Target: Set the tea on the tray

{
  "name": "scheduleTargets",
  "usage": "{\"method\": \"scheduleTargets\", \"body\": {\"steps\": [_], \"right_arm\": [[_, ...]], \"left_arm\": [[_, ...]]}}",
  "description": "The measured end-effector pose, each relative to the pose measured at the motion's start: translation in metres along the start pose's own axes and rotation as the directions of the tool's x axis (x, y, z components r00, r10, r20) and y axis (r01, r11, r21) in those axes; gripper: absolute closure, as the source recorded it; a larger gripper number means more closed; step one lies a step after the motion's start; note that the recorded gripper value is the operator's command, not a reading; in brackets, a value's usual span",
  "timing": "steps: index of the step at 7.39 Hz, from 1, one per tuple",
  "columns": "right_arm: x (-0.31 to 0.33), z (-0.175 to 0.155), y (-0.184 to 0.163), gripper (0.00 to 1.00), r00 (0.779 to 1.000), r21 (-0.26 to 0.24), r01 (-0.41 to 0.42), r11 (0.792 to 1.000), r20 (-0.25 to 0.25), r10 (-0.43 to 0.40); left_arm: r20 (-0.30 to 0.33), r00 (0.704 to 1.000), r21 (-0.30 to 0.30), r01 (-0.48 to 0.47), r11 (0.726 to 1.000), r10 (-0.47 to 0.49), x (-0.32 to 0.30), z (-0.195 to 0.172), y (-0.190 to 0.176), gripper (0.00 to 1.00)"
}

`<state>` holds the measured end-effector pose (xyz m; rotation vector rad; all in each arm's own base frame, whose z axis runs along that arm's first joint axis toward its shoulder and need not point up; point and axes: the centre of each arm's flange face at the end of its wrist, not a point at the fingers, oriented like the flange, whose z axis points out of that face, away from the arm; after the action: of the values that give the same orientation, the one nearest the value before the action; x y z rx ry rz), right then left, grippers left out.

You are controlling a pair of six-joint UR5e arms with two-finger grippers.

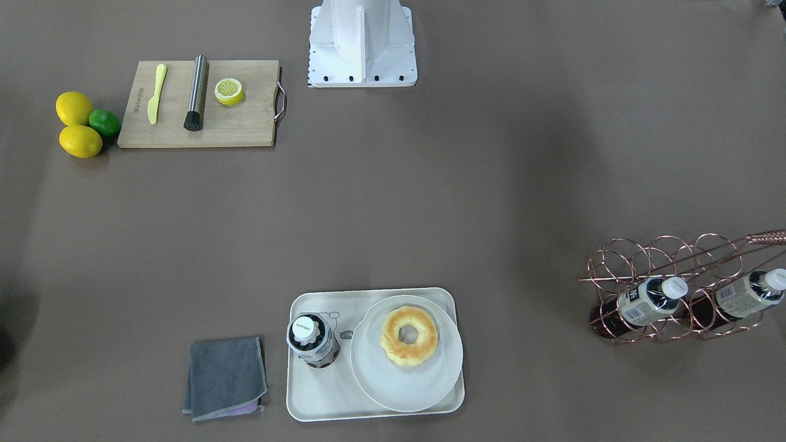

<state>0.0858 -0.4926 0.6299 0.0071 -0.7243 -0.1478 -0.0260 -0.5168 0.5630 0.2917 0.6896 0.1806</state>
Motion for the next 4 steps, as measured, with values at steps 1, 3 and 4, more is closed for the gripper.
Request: {"method": "scheduleTargets", "body": {"steps": [1,3,4], "right_arm": [[0.0,0.0,-0.001,0.0,1.0,0.002,0.002,1.0,0.0,-0.002],[-0.001,-0.002,-0.002,0.0,1.0,0.006,0.005,1.0,-0.001,-0.005],[-0.001,-0.002,-0.003,0.0,1.0,0.007,0.006,1.0,-0.001,-0.006]], "left_arm": [[0.0,1.0,-0.009,0.01,1.0,-0.01,-0.005,0.003,0.011,0.02],[0.002,1.0,-0.005,0.016,1.0,-0.016,-0.022,0.001,0.035,0.02],[0.004,1.0,-0.006,-0.004,1.0,0.004,-0.027,0.001,0.042,0.02]]}}
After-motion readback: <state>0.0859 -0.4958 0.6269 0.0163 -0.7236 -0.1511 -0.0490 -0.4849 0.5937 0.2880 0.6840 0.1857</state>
